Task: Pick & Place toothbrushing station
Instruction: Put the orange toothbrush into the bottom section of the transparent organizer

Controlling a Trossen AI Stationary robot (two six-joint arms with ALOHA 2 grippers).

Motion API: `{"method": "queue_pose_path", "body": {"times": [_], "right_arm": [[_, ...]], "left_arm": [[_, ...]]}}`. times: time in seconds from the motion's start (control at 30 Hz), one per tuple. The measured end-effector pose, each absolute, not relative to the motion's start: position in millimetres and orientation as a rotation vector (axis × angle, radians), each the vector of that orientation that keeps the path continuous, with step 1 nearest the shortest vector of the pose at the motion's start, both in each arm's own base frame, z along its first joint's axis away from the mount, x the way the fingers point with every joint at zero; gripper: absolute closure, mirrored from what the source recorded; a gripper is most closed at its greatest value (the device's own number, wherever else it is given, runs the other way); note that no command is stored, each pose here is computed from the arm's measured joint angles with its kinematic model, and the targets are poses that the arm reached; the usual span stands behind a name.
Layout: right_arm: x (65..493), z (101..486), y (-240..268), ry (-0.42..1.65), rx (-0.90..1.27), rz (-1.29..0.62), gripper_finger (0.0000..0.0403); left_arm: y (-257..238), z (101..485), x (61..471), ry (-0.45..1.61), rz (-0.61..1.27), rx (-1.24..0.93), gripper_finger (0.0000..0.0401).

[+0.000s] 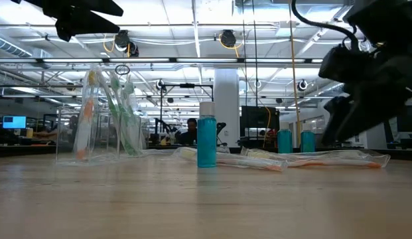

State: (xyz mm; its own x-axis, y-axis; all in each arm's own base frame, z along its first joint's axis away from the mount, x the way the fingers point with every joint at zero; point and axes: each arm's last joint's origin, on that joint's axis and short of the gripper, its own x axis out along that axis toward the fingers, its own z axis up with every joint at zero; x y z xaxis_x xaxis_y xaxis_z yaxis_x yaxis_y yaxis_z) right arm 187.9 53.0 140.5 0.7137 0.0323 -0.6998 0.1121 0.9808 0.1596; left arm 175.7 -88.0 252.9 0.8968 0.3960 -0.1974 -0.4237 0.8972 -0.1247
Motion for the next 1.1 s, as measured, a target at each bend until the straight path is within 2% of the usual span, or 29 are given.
{"method": "queue_pose_path", "body": {"times": [0.47,0.87,1.1], "right_arm": [[188,114,63,0.92,0.11,-0.077,0.0173],[188,108,65,0.937,0.143,-0.123,0.0273],[188,111,65,0.921,0.158,-0.105,0.0314]], "left_arm": [[-88,253,176,0.172,0.419,-0.17,0.0164],[-88,253,176,0.172,0.42,-0.171,0.0164],[-88,253,176,0.173,0.42,-0.171,0.0164]]}}
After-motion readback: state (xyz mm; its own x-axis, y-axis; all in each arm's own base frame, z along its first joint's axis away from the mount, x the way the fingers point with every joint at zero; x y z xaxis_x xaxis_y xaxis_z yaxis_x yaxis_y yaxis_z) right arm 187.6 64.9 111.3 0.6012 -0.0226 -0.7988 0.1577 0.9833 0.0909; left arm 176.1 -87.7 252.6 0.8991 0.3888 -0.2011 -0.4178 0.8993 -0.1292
